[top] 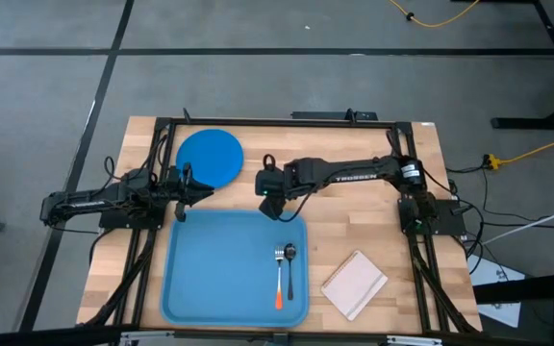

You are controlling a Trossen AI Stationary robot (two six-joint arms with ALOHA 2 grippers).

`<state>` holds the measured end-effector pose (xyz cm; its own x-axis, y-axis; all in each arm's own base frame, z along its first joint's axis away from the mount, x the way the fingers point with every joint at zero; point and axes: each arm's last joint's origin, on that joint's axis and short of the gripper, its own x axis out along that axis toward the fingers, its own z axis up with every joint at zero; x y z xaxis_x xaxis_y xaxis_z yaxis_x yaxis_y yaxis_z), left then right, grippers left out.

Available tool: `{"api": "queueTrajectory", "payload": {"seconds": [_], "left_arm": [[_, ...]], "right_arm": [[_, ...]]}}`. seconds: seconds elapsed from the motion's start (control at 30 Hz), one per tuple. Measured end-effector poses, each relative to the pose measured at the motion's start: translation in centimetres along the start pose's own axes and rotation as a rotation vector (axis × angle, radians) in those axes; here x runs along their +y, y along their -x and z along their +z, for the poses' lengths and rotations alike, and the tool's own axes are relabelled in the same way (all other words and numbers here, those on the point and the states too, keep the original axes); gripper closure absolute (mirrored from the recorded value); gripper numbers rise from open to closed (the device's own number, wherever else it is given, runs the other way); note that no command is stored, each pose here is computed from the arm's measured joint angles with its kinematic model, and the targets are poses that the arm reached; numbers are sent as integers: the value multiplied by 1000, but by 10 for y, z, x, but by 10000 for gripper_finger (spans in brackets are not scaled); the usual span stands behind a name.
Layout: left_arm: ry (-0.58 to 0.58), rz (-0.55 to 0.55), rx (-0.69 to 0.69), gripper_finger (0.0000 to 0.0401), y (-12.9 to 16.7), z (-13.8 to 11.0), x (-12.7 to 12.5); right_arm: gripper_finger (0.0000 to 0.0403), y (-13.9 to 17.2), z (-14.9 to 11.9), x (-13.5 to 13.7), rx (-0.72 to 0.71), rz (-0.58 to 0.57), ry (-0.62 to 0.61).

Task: Pick and place plate/cup/fork/spoon on tray
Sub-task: Put the yellow cup on the blue tray

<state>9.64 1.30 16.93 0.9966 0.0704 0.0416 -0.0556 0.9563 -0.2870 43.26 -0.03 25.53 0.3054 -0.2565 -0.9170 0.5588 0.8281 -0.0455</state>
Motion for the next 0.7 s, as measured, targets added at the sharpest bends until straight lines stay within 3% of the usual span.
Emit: {"api": "queueTrajectory", "payload": {"seconds": [0.13,0.7], "left_arm": [[0,0,0,342,0,0,0],[0,0,0,342,0,0,0]], "right_arm": [[200,-16,-1,-7,22,19,-61],[242,-54,-11,-22,48,37,-105]]}}
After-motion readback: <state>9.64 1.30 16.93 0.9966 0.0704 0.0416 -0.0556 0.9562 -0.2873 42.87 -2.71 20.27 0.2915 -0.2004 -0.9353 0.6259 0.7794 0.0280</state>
